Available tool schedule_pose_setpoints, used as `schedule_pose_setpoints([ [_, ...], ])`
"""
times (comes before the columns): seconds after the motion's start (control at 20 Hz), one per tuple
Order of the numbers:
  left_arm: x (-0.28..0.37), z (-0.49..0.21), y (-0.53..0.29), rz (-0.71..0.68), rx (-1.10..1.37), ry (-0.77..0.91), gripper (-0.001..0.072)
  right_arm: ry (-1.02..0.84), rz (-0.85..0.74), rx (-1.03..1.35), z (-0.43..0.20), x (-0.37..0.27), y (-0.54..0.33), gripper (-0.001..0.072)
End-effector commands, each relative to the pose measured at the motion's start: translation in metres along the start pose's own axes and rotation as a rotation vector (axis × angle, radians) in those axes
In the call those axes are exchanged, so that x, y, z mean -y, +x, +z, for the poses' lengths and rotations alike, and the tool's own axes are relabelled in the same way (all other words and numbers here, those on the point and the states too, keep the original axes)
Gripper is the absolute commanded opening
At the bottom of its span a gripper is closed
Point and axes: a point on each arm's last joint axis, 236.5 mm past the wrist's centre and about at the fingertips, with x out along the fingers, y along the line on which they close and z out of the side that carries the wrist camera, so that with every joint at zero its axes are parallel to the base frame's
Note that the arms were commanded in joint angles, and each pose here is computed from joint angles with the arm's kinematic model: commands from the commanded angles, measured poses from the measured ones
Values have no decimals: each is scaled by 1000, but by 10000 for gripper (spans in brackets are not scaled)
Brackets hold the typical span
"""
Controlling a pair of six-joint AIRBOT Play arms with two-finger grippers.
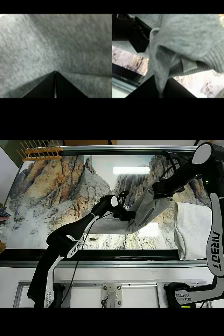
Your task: Fold the clothes and pants, and hang the long-sleeved shirts on hangers.
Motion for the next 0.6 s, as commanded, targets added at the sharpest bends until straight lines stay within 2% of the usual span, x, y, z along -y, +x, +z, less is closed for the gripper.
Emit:
schedule_pose_setpoints([
  [0.0,1,-3,8,0,-26,-12,7,-33,7,18,5,-18,1,29],
  [0.25,-18,30,-43,-2,55,-51,7,-50,22,8,4,-42,8,28],
  [0.55,-91,80,-166,27,232,-166,7,-74,88,40,14,-106,33,28],
])
